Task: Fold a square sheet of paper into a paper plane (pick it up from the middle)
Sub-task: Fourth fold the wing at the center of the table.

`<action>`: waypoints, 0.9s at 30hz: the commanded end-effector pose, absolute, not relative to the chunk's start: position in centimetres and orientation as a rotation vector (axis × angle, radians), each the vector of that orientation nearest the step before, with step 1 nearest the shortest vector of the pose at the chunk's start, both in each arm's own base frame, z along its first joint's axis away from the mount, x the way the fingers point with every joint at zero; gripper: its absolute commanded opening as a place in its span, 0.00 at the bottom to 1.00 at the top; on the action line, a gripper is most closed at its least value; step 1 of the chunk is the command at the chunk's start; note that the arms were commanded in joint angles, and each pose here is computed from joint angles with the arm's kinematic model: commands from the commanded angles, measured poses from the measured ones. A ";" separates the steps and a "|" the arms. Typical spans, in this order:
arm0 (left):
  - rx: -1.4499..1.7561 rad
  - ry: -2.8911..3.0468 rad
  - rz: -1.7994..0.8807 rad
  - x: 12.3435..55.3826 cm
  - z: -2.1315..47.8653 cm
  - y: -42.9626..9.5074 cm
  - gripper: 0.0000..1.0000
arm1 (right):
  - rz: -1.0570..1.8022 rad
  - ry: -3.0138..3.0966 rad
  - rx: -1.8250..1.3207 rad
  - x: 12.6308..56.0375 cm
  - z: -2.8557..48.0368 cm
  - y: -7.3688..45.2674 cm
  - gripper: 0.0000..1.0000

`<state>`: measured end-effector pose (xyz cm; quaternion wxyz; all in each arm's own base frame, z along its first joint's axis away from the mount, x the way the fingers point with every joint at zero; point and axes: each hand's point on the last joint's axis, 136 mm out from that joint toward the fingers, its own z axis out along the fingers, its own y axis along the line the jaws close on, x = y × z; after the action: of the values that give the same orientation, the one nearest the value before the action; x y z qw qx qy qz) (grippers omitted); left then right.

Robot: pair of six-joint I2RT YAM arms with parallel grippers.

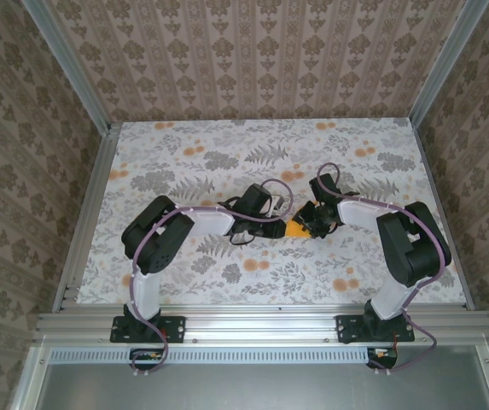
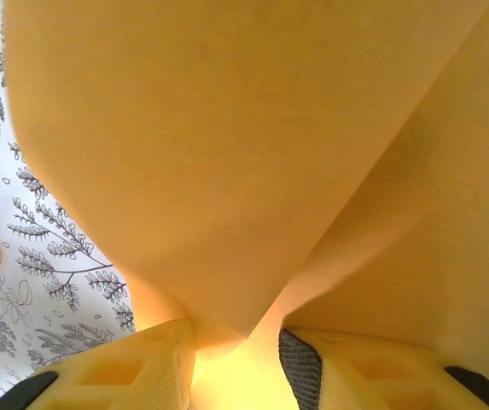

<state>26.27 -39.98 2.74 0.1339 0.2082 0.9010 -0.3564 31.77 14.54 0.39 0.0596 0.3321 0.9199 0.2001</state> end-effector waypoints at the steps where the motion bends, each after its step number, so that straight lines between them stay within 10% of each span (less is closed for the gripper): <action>1: 0.587 2.633 -0.971 27.2 2.2 -39.3 0.18 | 0.016 3.042 1.162 22.6 -6.8 8.6 0.41; 27: 0.710 2.875 -0.760 23.8 -2.1 -37.3 0.07 | 0.683 2.731 0.734 31.0 4.9 13.6 0.47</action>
<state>26.23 -40.13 2.23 0.1050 0.2247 0.9144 -0.3200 31.18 13.75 3.08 0.0931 0.2736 0.9321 0.2183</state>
